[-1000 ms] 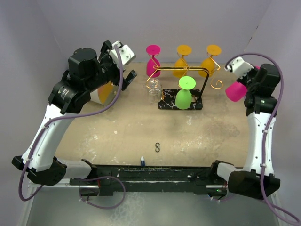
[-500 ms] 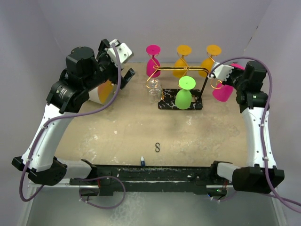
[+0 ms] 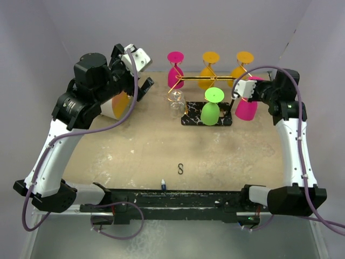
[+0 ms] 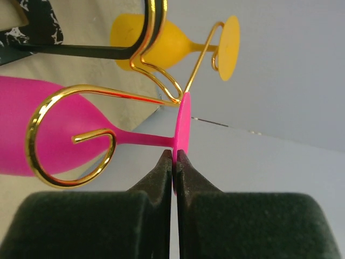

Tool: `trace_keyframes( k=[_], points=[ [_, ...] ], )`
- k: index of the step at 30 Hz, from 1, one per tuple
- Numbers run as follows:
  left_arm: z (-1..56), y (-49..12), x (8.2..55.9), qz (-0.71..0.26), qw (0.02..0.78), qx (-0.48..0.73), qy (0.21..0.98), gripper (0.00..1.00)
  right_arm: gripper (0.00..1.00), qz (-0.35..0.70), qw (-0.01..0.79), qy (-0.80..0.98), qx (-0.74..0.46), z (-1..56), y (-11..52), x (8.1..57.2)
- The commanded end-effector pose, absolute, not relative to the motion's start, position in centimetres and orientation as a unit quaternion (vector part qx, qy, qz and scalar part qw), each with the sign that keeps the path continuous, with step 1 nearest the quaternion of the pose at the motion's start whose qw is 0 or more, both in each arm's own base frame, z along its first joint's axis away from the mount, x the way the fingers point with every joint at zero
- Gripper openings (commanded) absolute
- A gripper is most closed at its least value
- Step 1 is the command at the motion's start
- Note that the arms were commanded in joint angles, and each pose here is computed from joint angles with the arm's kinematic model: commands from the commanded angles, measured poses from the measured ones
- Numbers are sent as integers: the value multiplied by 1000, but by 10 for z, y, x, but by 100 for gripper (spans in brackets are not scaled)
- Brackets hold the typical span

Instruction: Place the wine glass upside down on the wine glass rack

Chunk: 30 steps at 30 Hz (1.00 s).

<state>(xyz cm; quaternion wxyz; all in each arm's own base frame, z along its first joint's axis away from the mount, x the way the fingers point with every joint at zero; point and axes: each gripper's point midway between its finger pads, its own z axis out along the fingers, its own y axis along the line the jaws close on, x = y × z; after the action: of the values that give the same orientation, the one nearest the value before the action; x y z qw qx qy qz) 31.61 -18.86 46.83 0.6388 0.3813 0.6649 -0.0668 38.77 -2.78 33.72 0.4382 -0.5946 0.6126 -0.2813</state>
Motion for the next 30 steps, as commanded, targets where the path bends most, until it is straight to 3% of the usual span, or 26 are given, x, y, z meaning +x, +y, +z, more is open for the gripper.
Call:
trace_keyframes(
  k=[1, 30],
  points=[
    [488, -186, 316, -65, 660, 371, 650, 99, 0, -271, 453, 557, -641, 357, -6, 378],
    [486, -189, 315, -68, 654, 385, 648, 99, 0, -186, 478, 542, -665, 357, 26, 347]
  ],
)
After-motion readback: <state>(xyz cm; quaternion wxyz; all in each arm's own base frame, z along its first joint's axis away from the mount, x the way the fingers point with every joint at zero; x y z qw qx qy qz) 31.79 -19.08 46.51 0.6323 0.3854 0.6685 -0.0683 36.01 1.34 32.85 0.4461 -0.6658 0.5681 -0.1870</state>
